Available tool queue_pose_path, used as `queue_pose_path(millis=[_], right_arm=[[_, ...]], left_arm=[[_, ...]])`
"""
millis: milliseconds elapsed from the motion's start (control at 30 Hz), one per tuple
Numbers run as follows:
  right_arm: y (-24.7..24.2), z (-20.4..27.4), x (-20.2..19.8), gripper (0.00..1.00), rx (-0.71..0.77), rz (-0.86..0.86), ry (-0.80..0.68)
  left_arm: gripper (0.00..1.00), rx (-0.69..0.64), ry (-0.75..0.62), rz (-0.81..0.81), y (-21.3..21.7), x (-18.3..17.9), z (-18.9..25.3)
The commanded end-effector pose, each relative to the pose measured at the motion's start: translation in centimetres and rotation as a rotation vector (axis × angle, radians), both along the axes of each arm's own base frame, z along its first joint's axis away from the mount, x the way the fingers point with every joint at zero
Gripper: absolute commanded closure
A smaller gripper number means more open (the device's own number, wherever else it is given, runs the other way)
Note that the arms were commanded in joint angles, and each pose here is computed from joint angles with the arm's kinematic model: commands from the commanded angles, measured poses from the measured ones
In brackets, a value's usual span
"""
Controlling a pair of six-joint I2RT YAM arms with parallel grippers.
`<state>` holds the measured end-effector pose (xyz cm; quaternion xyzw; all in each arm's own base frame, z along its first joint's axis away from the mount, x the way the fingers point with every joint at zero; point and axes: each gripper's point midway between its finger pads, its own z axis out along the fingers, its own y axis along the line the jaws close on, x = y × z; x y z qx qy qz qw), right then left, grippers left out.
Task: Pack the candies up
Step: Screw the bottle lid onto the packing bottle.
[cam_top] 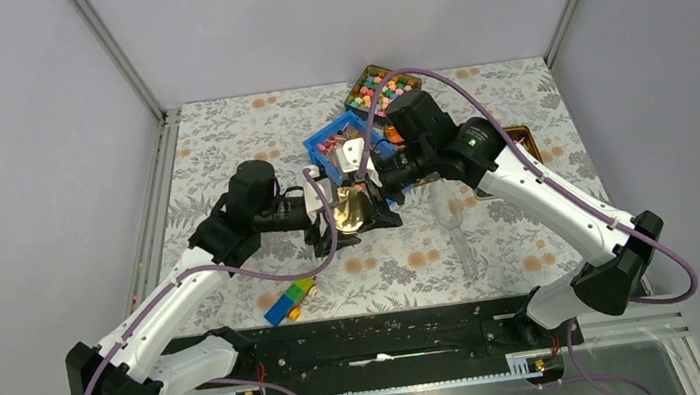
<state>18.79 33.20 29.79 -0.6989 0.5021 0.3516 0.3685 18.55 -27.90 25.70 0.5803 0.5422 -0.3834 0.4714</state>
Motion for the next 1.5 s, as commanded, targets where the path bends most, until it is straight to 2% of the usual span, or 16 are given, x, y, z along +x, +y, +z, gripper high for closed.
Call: queue_pose_path(millis=[0,267,467,600,733,1000,1200,1333,1467], right_arm=[[0.8,-0.3,0.6,0.27,-0.004,-0.06,0.001],[1.7,-1.5,1.3,0.31,-0.034,-0.19,0.037],[2.5,-1.9,1.8,0.29,-0.051,-0.286,0.022],[2.8,-1.9,1.5,0.19,-0.052,-0.281,0.03],[2.2,-1.7,1.0,0.02,-0.043,-0.256,0.006],[-0.2,-2.2,0.2,0.0,-0.052,-0.253,-0.057],[-3.2,-1.8,0.3,0.0,-0.09,-0.286,-0.088],[-4.4,-0.5,0.4,0.01,-0.042,-0.283,-0.092],[-5.0,1.6,-0.1,0.0,0.051,-0.203,-0.078]], left_arm=[[0.44,-0.156,-0.116,0.036,-1.2,1.8,6.0],[0.49,-0.214,-0.117,0.184,-1.3,4.5,7.4],[0.51,-0.238,-0.131,0.266,-1.1,6.2,8.3],[0.5,-0.228,-0.139,0.246,-1.2,6.0,8.0],[0.49,-0.184,-0.145,0.205,-1.0,5.1,6.8],[0.48,-0.059,-0.123,0.144,0.4,2.9,3.1],[0.47,-0.029,-0.127,0.105,0.8,1.8,2.3],[0.47,-0.024,-0.128,0.05,0.7,1.0,2.0],[0.47,-0.026,-0.135,-0.031,0.6,-0.4,1.9]])
